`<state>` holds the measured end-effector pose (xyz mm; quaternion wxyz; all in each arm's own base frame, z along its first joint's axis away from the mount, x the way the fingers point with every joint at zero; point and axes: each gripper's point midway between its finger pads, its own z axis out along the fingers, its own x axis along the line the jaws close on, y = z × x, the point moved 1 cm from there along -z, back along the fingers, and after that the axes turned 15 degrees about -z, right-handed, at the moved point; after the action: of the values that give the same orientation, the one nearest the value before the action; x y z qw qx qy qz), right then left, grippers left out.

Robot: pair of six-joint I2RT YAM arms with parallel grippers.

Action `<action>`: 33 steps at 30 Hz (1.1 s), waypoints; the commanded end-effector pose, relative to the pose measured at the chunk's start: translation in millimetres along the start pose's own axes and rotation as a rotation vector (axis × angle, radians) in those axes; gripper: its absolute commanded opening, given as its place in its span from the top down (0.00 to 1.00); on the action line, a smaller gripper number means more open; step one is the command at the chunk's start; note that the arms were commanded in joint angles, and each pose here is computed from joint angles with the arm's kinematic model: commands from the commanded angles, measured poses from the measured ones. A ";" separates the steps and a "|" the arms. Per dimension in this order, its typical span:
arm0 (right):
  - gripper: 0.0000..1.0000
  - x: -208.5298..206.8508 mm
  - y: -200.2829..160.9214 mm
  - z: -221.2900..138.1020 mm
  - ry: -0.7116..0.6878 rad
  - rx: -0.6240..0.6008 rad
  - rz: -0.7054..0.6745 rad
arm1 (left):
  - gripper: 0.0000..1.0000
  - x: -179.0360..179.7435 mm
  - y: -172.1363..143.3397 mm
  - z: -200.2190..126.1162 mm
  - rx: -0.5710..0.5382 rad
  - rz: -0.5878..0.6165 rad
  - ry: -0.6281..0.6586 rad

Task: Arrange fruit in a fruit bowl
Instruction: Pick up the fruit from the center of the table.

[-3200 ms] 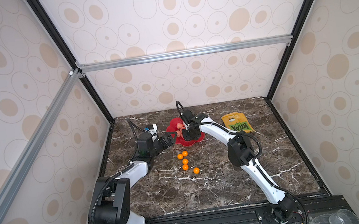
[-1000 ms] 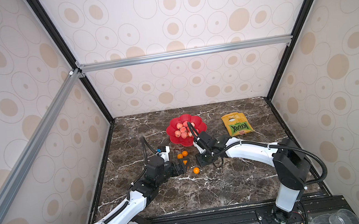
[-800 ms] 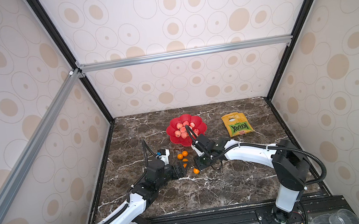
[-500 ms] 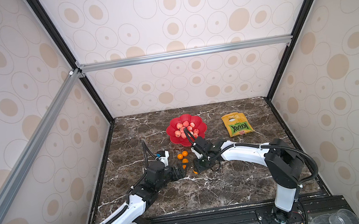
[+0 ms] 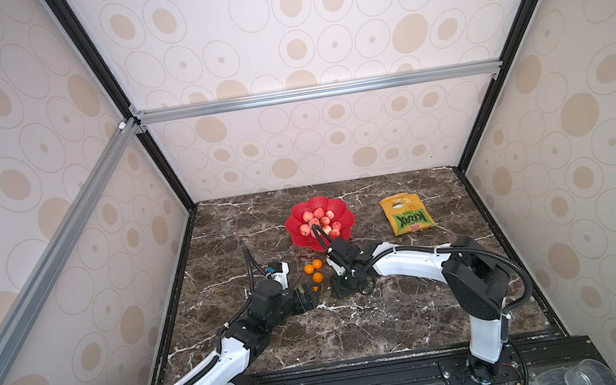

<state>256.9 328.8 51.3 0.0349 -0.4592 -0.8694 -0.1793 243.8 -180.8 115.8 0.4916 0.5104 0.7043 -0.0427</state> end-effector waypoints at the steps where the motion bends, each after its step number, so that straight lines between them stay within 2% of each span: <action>1: 0.51 4.0 5.1 3.2 0.004 0.005 0.011 | 0.02 -2.6 1.8 -1.8 -0.017 -0.012 -0.008; 33: 0.58 1.2 0.7 23.2 -0.006 0.045 0.023 | 0.02 -4.8 2.9 -4.2 -0.023 -0.010 -0.015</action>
<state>260.9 336.2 35.9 0.0441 -0.4636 -0.8691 -0.1668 243.4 -179.8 118.7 0.4966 0.5039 0.7054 -0.0436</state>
